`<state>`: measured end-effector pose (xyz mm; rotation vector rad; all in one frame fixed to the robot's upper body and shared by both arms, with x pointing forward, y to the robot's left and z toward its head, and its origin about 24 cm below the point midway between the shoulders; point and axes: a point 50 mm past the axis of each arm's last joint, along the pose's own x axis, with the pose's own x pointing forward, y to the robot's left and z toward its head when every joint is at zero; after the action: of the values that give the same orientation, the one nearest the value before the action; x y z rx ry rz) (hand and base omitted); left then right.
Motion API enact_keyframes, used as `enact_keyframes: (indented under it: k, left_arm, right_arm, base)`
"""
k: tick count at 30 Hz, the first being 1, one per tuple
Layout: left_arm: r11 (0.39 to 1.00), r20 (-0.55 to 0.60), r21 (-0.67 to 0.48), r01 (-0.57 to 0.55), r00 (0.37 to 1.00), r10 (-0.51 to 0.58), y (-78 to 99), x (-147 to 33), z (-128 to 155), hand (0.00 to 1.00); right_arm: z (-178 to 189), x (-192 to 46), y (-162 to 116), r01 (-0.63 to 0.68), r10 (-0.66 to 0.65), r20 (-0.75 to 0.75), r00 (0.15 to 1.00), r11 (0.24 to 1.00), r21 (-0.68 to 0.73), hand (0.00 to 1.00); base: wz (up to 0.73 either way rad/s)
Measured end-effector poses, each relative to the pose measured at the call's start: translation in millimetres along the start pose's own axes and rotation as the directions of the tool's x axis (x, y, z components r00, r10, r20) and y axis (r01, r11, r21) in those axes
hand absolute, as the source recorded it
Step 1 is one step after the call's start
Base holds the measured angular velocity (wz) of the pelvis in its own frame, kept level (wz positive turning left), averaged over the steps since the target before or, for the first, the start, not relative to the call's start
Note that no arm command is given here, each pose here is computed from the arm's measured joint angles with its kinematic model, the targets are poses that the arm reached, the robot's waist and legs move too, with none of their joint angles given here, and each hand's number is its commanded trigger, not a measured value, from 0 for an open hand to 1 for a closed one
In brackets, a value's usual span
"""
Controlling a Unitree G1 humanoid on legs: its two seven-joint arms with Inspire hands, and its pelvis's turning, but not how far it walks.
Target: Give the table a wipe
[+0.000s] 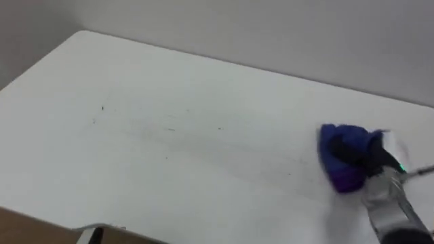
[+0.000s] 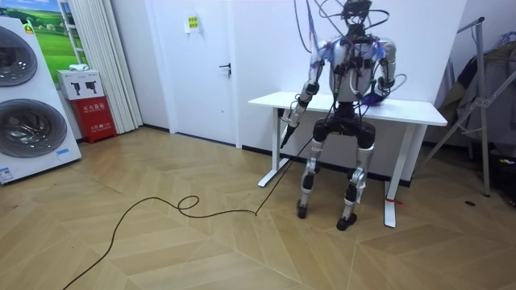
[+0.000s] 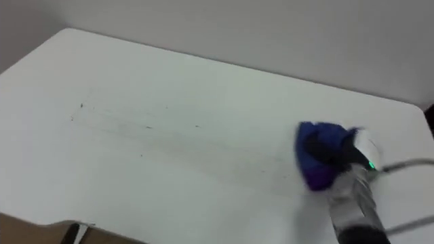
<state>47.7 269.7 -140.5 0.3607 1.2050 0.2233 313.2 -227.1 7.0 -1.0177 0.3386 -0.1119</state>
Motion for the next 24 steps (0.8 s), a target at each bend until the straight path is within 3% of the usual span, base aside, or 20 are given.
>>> enact_keyframes:
  k: [3, 8, 11, 14, 20, 24]
  left_arm:
    - [1.0, -0.055, -0.015, -0.005, 0.998, 0.004, 3.0, -3.4, -15.2, 0.0]
    - [0.998, -0.14, -0.049, -0.027, 0.99, 0.02, 6.1, -13.4, -45.8, 0.0]
    - [0.993, -0.165, -0.035, -0.109, 0.981, 0.102, 23.0, -18.0, -56.3, 0.0]
    - [0.988, -0.104, -0.051, -0.148, 0.984, 0.142, 31.7, -17.3, -43.5, 0.0]
    - [0.987, -0.015, -0.052, -0.149, 0.989, 0.148, 24.9, -9.2, -17.0, 0.0]
    - [0.997, 0.036, -0.005, -0.079, 0.996, 0.079, 4.4, -3.5, 3.0, 0.0]
  right_arm:
    - [25.1, 0.1, 5.4, -0.03, 0.031, 0.123, 0.992, 1.0, -0.008, 1.0]
    - [-34.2, -23.6, 19.3, -0.017, 0.019, 0.045, 0.999, 0.999, -0.047, 1.0]
    - [-122.0, -57.9, 12.0, 0.058, -0.054, -0.237, 0.97, 0.998, 0.013, 1.0]
    - [-172.6, -88.8, 4.3, 0.117, -0.087, -0.431, 0.898, 0.992, 0.043, 1.0]
    - [-178.4, -91.7, -5.3, 0.178, -0.146, -0.471, 0.87, 0.984, 0.025, 1.0]
    - [-129.5, -55.9, 3.6, 0.139, -0.119, -0.391, 0.913, 0.99, 0.023, 1.0]
  base:
    - [-0.04]
    - [0.37]
    - [0.6]
    - [0.09]
    - [-0.09]
    - [-0.6]
